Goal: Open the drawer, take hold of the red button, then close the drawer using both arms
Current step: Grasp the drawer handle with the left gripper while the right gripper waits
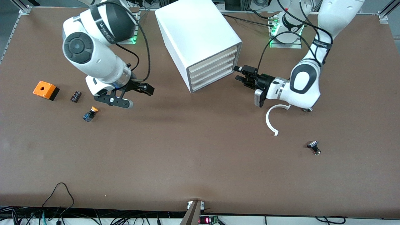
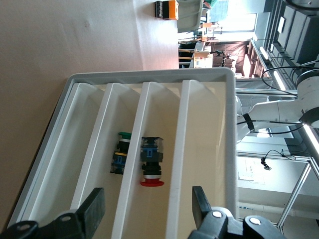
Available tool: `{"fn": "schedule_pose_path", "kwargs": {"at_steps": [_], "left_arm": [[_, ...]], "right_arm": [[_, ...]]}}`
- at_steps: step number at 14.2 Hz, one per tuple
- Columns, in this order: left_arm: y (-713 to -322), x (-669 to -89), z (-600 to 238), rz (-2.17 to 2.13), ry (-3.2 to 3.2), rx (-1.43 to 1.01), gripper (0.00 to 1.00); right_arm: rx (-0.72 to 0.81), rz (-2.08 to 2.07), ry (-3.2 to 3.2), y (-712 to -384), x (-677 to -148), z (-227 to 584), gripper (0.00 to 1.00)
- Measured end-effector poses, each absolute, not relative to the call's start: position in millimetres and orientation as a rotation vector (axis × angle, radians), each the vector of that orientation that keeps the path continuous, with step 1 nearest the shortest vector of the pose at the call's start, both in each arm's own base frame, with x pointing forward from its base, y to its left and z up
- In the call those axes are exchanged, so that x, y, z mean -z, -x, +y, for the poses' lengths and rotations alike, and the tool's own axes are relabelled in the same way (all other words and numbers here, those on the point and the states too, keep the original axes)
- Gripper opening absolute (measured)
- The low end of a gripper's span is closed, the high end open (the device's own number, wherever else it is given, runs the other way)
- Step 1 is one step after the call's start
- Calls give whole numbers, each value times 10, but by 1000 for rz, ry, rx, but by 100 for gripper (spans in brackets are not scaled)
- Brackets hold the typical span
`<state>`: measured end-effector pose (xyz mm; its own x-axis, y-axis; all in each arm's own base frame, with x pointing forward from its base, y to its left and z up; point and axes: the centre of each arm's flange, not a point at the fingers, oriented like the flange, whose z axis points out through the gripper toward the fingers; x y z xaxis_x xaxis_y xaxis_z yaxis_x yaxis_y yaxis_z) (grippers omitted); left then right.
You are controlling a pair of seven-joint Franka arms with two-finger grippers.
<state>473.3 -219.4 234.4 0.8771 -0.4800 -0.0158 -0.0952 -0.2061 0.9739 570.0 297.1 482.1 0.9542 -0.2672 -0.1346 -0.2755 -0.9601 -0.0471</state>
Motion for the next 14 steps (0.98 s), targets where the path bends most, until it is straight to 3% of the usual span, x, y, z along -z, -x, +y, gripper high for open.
{"fn": "schedule_pose_path", "kwargs": {"at_steps": [5,7,9,14], "left_arm": [[-4509,-2044,-2254,-452,-1723,367,76],[-4380,-1975,-2321,-463,-1694,358,73],[-4245,-1900,-2402,-476,-1676,374,62],[-4041,-1664,-2441,-454,-1659,429,60]], "right_arm": [[-188,473,3029,-5736,-4794,3230,100],[-188,510,3023,-5742,-4786,3285,100],[-179,530,3015,-5716,-4823,3395,100],[-140,549,2991,-5722,-4920,3557,100]]}}
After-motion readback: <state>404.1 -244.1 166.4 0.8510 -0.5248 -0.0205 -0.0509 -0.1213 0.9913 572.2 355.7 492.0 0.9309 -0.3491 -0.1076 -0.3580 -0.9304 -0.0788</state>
